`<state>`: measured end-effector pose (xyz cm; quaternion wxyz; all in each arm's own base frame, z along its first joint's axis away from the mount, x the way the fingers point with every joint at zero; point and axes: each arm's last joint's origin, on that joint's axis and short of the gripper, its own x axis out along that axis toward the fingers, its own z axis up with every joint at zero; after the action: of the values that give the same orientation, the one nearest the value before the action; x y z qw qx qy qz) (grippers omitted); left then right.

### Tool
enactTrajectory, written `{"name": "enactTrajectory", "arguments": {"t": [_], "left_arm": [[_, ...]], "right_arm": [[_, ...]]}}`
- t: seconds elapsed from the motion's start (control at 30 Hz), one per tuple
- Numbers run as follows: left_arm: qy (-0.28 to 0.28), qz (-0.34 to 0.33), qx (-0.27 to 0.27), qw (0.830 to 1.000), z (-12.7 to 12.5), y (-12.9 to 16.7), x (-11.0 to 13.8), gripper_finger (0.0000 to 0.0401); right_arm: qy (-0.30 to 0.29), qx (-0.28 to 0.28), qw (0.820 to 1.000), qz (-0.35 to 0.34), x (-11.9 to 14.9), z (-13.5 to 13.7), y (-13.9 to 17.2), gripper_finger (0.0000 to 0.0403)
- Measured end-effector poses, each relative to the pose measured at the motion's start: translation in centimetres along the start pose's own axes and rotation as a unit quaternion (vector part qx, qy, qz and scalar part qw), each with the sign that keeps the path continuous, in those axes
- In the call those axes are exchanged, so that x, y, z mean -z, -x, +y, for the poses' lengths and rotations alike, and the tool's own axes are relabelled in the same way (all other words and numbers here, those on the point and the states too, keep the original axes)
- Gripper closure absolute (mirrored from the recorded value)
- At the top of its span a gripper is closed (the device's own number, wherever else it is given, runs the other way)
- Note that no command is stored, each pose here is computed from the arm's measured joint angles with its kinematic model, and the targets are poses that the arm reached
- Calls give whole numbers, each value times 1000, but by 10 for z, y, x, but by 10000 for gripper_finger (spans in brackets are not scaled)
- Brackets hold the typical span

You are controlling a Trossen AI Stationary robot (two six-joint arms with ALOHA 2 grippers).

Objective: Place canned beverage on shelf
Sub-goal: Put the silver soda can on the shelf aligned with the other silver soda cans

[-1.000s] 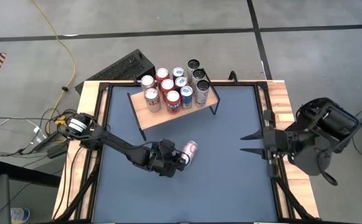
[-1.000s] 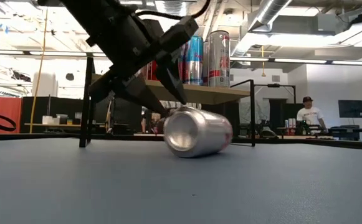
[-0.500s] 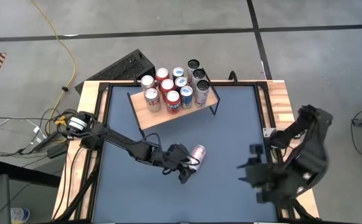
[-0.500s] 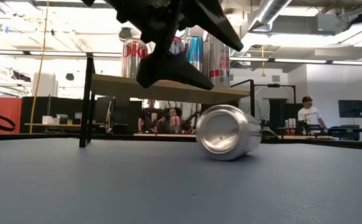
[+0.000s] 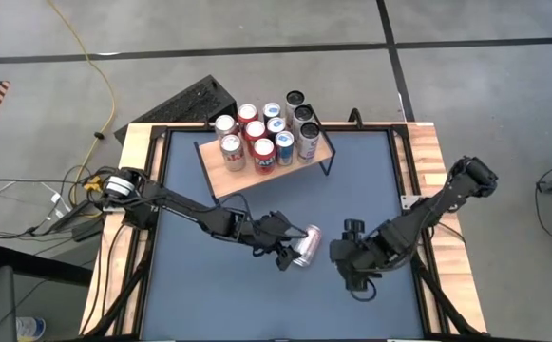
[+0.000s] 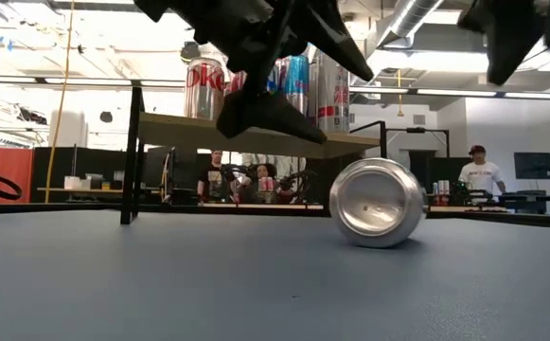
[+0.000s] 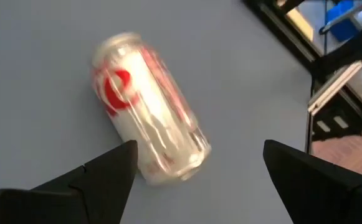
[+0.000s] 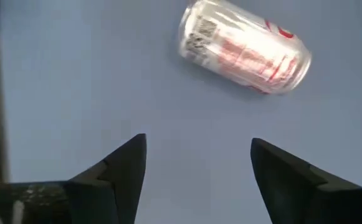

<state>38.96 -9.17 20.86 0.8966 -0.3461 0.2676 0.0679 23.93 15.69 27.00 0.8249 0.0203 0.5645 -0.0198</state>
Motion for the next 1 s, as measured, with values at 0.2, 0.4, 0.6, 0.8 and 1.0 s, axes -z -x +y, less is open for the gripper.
{"name": "enactTrajectory", "arguments": {"t": [0.2,0.4,0.6,0.8,1.0], "left_arm": [[-7,9,-32,999,7,0,1,67],[1,37,-21,999,19,-20,9,67],[19,64,5,998,27,-35,15,67],[10,49,23,998,24,-36,12,67],[19,66,6,998,32,-36,10,67]], "right_arm": [[-9,36,999,23,7,-20,-27,128],[-29,3,1000,4,15,-35,-68,128],[-32,3,999,-14,10,-53,-82,128],[5,-10,998,-59,-4,-61,-95,128],[3,-26,997,-70,-16,-68,-110,128]]}}
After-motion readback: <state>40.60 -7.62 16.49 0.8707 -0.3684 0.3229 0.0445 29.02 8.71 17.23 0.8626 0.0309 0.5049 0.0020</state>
